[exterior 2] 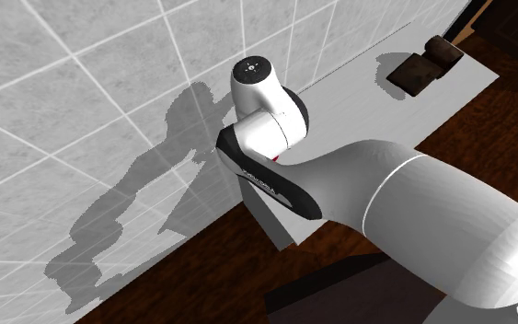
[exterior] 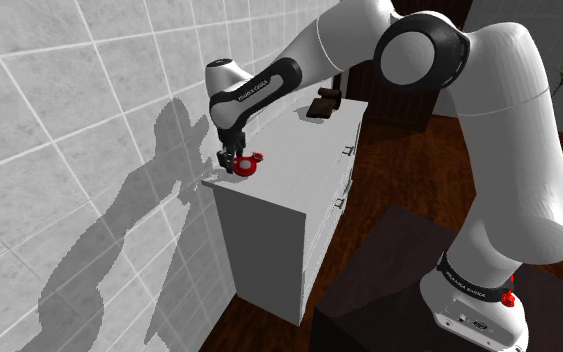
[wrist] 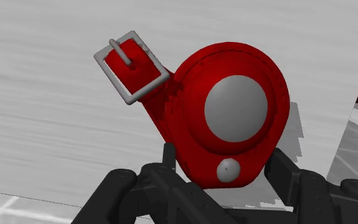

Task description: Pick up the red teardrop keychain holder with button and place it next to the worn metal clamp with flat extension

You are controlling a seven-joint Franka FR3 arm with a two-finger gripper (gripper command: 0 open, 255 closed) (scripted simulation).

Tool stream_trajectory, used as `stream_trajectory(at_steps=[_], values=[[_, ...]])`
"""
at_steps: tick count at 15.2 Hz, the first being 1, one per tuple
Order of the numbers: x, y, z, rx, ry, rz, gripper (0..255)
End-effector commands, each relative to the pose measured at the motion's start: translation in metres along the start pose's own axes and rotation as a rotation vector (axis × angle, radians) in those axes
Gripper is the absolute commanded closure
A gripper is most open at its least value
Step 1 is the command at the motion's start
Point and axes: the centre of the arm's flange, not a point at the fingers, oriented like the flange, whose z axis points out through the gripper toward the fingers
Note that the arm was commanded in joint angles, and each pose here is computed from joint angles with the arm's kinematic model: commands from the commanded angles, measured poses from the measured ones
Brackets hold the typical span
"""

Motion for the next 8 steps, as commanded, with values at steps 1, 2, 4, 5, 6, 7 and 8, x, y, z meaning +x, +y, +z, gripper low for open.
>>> stream_trajectory(at_steps=[1, 2, 4, 5, 6, 7, 8], values=[[0.002, 0.001, -0.011, 0.0, 0.0, 0.0, 255], [0.002, 0.001, -0.016, 0.0, 0.0, 0.0, 255], [0.002, 0.002, -0.027, 0.0, 0.0, 0.0, 255], [0.003, 0.003, -0.032, 0.0, 0.0, 0.0, 255], [0.003, 0.003, -0.037, 0.0, 0.0, 0.0, 255], [0.003, 0.004, -0.043, 0.0, 0.0, 0.0, 255], [0.004, 0.004, -0.048, 0.0, 0.0, 0.0, 255]])
